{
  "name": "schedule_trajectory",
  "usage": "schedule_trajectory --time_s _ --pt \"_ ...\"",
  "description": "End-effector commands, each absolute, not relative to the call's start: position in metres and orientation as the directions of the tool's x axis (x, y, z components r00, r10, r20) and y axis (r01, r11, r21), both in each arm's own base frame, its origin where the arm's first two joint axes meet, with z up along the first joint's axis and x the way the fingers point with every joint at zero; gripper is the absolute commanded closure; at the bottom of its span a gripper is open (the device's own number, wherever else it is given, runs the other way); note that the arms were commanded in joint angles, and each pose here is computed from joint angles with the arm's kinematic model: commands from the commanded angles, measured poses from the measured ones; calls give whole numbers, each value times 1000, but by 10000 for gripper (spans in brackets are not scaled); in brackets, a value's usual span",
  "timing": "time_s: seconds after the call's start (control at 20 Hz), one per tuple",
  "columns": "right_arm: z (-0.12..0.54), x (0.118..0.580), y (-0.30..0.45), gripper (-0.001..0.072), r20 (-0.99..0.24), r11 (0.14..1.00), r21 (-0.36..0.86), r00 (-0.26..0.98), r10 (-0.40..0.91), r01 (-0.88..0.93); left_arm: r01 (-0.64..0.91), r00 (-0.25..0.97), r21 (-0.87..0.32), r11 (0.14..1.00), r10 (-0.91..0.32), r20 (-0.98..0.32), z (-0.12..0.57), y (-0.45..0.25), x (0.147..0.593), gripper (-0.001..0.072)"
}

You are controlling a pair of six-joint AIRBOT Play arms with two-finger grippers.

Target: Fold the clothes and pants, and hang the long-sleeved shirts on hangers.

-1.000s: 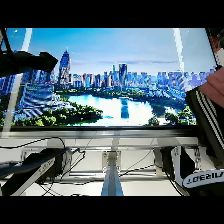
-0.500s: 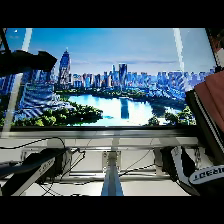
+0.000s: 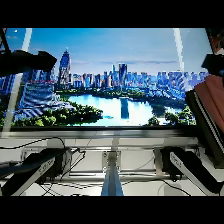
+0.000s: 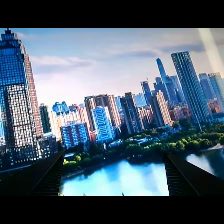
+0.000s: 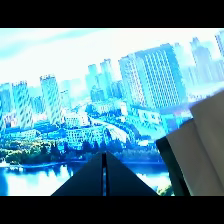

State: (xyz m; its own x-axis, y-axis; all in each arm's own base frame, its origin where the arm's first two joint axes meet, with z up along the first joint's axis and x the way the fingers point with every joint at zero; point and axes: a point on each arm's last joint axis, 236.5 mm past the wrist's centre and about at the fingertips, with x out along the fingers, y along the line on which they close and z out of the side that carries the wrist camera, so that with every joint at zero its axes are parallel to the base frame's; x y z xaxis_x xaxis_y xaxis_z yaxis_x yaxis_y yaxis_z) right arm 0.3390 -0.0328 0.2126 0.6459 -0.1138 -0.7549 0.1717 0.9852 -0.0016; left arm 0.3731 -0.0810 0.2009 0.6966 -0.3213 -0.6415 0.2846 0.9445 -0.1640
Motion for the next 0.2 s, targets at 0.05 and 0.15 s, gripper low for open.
schedule_trajectory --time_s 0.05,0.15 --pt "216 348 0 693 -728 994 -92 676 -112 65 284 698 -164 945 -320 -640 202 -81 373 19" --pt "215 348 4 693 -730 995 -78 677 -96 57 284 698 -163 945 -320 -640 202 -81 373 19"
